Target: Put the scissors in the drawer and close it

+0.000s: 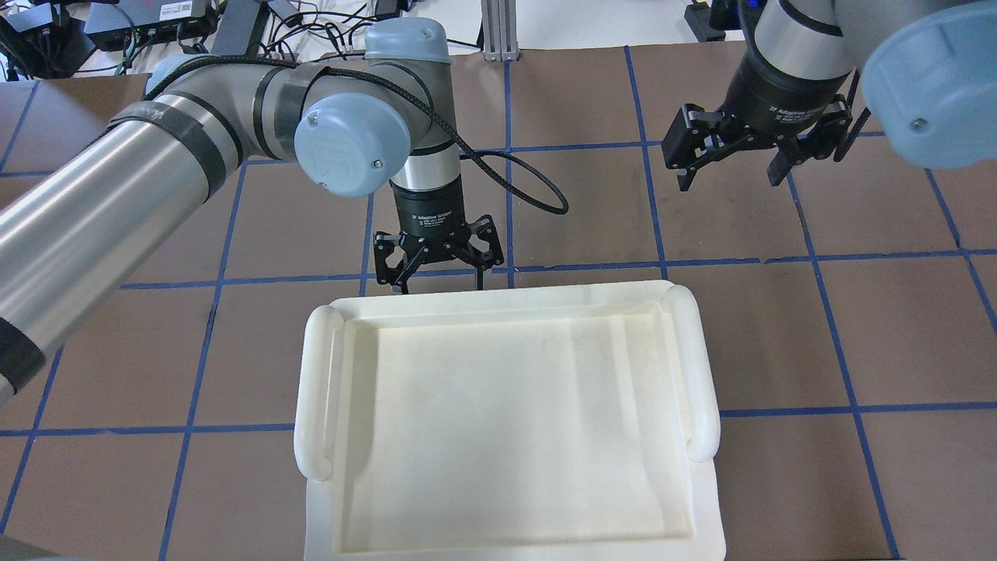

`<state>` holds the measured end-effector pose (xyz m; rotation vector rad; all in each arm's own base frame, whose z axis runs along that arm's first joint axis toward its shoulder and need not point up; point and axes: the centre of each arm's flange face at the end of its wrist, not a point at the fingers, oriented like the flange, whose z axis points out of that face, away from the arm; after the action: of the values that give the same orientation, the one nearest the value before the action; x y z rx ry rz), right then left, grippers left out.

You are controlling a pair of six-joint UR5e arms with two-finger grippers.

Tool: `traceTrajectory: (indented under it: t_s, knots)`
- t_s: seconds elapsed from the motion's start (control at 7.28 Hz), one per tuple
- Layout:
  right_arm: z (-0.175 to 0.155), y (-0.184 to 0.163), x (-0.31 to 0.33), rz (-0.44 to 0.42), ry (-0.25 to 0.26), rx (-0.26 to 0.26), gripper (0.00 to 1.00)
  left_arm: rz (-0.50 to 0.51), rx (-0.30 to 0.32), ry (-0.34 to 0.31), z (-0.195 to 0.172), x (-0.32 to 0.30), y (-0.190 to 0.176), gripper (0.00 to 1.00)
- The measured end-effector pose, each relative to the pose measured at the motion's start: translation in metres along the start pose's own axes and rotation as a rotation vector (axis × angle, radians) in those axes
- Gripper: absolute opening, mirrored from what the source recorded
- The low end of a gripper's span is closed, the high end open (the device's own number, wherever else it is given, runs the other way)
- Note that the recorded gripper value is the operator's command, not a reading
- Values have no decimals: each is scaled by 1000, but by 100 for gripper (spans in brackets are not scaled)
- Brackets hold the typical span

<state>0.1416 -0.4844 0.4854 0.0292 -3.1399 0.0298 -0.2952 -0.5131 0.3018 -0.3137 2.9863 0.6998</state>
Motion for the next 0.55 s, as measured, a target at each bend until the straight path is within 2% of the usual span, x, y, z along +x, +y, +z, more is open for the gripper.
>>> traceTrajectory:
  t_s: [0.55]
  knots:
    - [1,0,1,0,2,-2,100,-9,-45,28,3,0,3,100]
